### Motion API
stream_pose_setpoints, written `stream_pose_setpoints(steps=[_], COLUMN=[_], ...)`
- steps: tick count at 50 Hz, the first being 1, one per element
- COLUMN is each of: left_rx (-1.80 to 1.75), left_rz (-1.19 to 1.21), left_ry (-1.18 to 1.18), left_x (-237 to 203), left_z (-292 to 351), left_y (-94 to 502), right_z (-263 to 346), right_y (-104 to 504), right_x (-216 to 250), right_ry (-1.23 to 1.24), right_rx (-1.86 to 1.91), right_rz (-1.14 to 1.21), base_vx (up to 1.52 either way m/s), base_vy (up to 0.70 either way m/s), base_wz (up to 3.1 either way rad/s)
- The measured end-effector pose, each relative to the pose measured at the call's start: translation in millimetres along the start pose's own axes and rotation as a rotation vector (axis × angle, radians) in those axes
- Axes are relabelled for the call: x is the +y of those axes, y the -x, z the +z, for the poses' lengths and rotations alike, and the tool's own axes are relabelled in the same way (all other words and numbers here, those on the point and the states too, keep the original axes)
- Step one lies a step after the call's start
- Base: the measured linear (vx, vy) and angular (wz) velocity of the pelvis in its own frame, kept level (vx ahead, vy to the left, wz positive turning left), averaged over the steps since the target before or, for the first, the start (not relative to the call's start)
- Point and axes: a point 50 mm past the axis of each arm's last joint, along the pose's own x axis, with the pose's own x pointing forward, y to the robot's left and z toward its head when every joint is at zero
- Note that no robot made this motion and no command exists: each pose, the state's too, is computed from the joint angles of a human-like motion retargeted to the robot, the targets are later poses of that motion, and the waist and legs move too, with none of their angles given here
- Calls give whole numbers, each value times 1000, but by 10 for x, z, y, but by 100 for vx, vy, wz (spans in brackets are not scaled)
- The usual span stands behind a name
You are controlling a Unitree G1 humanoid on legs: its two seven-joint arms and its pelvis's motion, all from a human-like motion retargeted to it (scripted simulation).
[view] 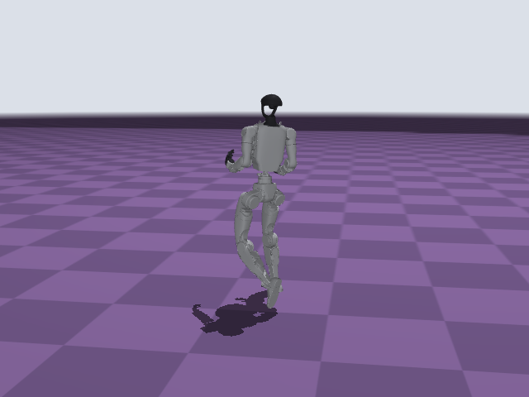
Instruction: Walk run
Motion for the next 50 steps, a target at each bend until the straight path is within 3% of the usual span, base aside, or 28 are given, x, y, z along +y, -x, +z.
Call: stream_pose_setpoints(steps=[5,10,17,25,33,40,45,50], left_rx=[228,392,338,226,98,-62,-17,203], left_rz=[73,57,269,525,210,-103,-149,-73], left_ry=[-15,-107,-80,230,372,59,-126,34], left_x=[-198,-34,299,1,-314,-355,-210,-235], left_z=[-279,-365,-329,-366,-280,20,-70,-399], left_y=[625,1023,840,406,-193,-493,-406,1], right_z=[236,472,628,82,-248,-282,-216,-85], right_y=[-259,-396,-457,-256,52,353,289,171], right_x=[-63,-40,-56,265,410,186,123,55], right_ry=[190,192,87,-161,-258,-232,-168,-37], right_rx=[-78,-193,-277,-127,10,67,57,37], right_rz=[32,78,136,116,34,-77,-76,-11], base_vx=[65,52,69,100,81,79,77,97], base_vy=[-8,-16,-16,-29,16,1,-11,11], base_wz=[29,81,109,46,231,290,131,118])
